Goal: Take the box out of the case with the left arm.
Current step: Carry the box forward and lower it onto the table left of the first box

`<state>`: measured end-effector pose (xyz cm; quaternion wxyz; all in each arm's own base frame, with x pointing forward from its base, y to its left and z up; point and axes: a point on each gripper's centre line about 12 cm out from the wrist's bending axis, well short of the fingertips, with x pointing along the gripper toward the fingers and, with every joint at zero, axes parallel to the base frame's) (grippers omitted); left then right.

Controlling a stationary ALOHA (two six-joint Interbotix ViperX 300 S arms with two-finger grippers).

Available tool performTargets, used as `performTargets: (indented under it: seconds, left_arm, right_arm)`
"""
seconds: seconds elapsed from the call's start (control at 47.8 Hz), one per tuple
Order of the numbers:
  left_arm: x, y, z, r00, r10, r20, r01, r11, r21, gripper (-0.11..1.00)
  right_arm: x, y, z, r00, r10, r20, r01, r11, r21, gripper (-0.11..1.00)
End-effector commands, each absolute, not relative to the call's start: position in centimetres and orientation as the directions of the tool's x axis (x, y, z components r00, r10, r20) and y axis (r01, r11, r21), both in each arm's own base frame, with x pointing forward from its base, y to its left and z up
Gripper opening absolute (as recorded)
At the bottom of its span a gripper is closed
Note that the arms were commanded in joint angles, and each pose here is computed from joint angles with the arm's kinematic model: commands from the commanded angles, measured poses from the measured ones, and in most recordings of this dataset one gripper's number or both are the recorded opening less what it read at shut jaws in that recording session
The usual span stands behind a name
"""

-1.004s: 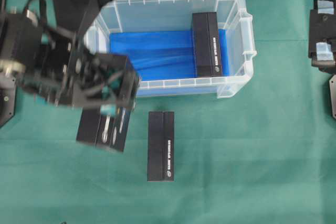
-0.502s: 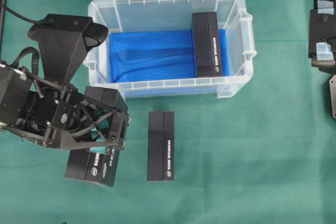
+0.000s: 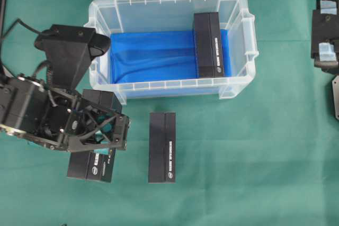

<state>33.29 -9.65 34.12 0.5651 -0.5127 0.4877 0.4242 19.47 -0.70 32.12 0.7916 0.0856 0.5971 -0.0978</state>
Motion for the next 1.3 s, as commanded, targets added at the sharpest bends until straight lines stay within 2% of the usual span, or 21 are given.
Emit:
performTargets:
  seconds: [0.0,0.293,0.795,0.879,1.276]
  left_arm:
    - [33.1,-9.9,34.8,0.229,-0.038,-0.973,-0.966,0.115,-0.232,0.62]
    - [32.9,-11.5,29.5,0.217,-0.047,-0.975,-0.97,0.103,-0.221,0.62]
    - [32.9,-11.6,21.7,0.201,-0.024,-0.979,-0.973,0.111,-0.203,0.62]
    - [33.5,-11.9,20.9,0.209,-0.028,-0.977,-0.971,0.112,-0.211,0.49]
    - [33.8,-12.1,20.6,0.219,-0.04,-0.975,-0.969,0.111,-0.223,0.49]
  right_arm:
    - [19.6,-0.6,32.4,0.281,-0.052,-0.958,0.252,0.967,0.022,-0.01]
    - [19.6,-0.6,32.4,0.28,-0.052,-0.959,0.252,0.967,0.021,-0.01]
    - [19.6,-0.6,32.4,0.28,-0.052,-0.959,0.254,0.967,0.022,-0.01]
    - [19.6,-0.6,32.4,0.28,-0.052,-0.959,0.254,0.967,0.022,-0.01]
    - [19.6,-0.6,32.4,0.28,-0.052,-0.959,0.254,0.967,0.022,-0.01]
